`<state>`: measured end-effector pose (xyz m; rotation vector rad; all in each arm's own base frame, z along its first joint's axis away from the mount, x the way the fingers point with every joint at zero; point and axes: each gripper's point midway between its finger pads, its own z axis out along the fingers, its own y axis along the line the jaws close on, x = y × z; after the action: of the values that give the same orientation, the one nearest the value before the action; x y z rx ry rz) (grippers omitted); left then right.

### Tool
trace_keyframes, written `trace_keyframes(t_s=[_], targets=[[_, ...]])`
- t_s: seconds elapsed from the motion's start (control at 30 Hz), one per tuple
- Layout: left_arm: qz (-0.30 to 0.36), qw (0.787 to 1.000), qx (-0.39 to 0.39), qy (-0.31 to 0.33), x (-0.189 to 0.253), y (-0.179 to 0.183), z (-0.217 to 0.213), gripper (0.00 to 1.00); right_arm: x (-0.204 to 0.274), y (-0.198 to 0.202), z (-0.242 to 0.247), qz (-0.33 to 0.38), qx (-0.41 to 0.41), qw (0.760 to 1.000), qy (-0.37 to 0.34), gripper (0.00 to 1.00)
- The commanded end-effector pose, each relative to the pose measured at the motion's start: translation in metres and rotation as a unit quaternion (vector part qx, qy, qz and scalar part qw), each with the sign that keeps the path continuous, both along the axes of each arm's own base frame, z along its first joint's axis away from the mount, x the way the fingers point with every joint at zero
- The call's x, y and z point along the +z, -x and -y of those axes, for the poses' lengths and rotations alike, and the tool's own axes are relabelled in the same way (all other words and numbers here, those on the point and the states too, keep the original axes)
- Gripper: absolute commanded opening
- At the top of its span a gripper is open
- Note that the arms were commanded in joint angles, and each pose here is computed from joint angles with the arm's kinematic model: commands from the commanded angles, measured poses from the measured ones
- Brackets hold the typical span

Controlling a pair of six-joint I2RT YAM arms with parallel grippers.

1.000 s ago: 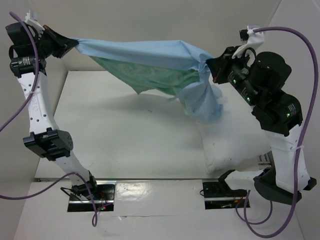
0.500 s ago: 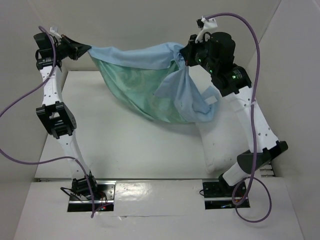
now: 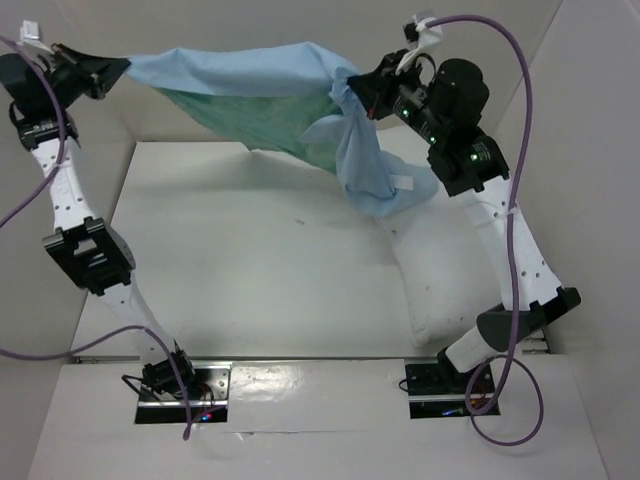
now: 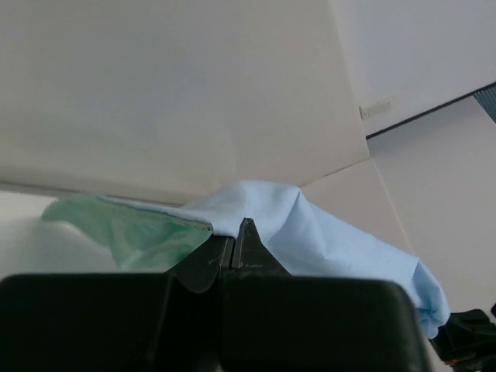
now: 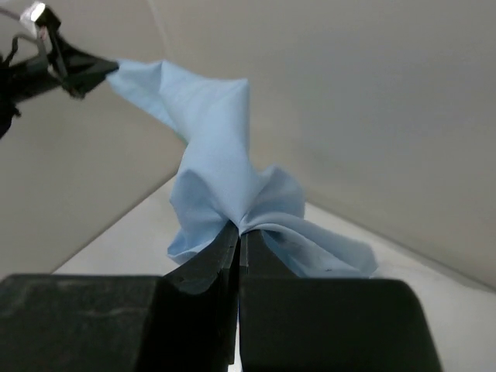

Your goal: Put the pillow into the pillowcase

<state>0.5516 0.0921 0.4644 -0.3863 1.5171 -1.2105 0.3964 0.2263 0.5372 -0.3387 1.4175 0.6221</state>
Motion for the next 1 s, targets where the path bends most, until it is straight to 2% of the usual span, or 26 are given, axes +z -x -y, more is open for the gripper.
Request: trace_keyframes(t_s=[0.0,0.03,0.07,0.1,0.13,0.17,0.2,0.23,0.3,0.33,0.37,0.43,0.5,0.6,0.63,0.73,0.77,0.83,0.87,0.93,0.97], targets=[[0.044,0.997,0.029,-0.05,0.043,0.063,-0.017,0.0,-0.03,0.038,-0.047,-0.033,0.115,0.993,0.015,0.0],[0.002,0.998,0.046,-0.036,0.008,0.061,-0.027,0.0,-0.068,0.052,-0.065,-0.078,0.143,0.986,0.036,0.0],[-0.003,0.996,0.068,-0.066,-0.005,0.068,-0.034,0.0,-0.092,0.06,-0.075,-0.104,0.16,0.98,0.049,0.0],[-0.029,0.993,0.094,-0.072,-0.007,0.09,-0.037,0.0,-0.112,0.07,-0.082,-0.125,0.173,0.975,0.06,0.0],[-0.074,0.986,0.132,-0.074,-0.042,0.089,-0.048,0.04,-0.162,0.079,-0.093,-0.176,0.19,0.962,0.086,0.0],[-0.089,0.976,0.162,-0.114,-0.06,0.098,-0.059,0.17,-0.185,0.096,-0.107,-0.209,0.213,0.95,0.09,0.0],[-0.099,0.968,0.19,-0.129,-0.061,0.113,-0.057,0.66,-0.206,0.114,-0.118,-0.236,0.244,0.936,0.098,0.0],[-0.173,0.951,0.23,-0.116,-0.114,0.119,-0.07,0.81,-0.247,0.128,-0.127,-0.279,0.263,0.916,0.114,0.08],[-0.218,0.942,0.228,-0.117,-0.151,0.132,-0.066,0.93,-0.289,0.164,-0.15,-0.328,0.315,0.878,0.147,0.53],[-0.253,0.938,0.215,-0.103,-0.181,0.139,-0.057,0.98,-0.327,0.171,-0.154,-0.377,0.315,0.853,0.176,0.62],[-0.265,0.936,0.206,-0.104,-0.195,0.14,-0.051,0.99,-0.343,0.182,-0.161,-0.393,0.323,0.839,0.192,0.75],[-0.29,0.929,0.19,-0.128,-0.218,0.141,-0.037,0.99,-0.361,0.176,-0.163,-0.407,0.291,0.838,0.218,0.86],[-0.31,0.919,0.189,-0.151,-0.232,0.142,-0.027,0.99,-0.353,0.165,-0.163,-0.395,0.268,0.851,0.22,0.9],[-0.315,0.912,0.178,-0.193,-0.239,0.137,-0.003,0.97,-0.319,0.133,-0.15,-0.363,0.214,0.886,0.195,0.9],[-0.317,0.91,0.156,-0.214,-0.247,0.137,0.014,0.93,-0.308,0.122,-0.139,-0.352,0.179,0.9,0.186,0.9],[-0.346,0.899,0.111,-0.243,-0.27,0.138,0.049,0.88,-0.303,0.098,-0.101,-0.37,0.072,0.909,0.18,0.8],[-0.363,0.892,0.096,-0.252,-0.282,0.143,0.058,0.88,-0.303,0.094,-0.09,-0.38,0.049,0.907,0.176,0.73],[-0.388,0.877,0.082,-0.27,-0.301,0.148,0.075,0.87,-0.318,0.094,-0.058,-0.428,-0.015,0.889,0.165,0.64],[-0.398,0.871,0.056,-0.283,-0.313,0.155,0.097,0.85,-0.321,0.094,-0.043,-0.439,-0.046,0.884,0.156,0.5],[-0.41,0.863,0.025,-0.292,-0.327,0.167,0.119,0.85,-0.35,0.104,-0.024,-0.484,-0.078,0.859,0.143,0.47],[-0.419,0.856,-0.006,-0.304,-0.342,0.179,0.142,0.84,-0.351,0.109,-0.024,-0.488,-0.075,0.86,0.129,0.52]])
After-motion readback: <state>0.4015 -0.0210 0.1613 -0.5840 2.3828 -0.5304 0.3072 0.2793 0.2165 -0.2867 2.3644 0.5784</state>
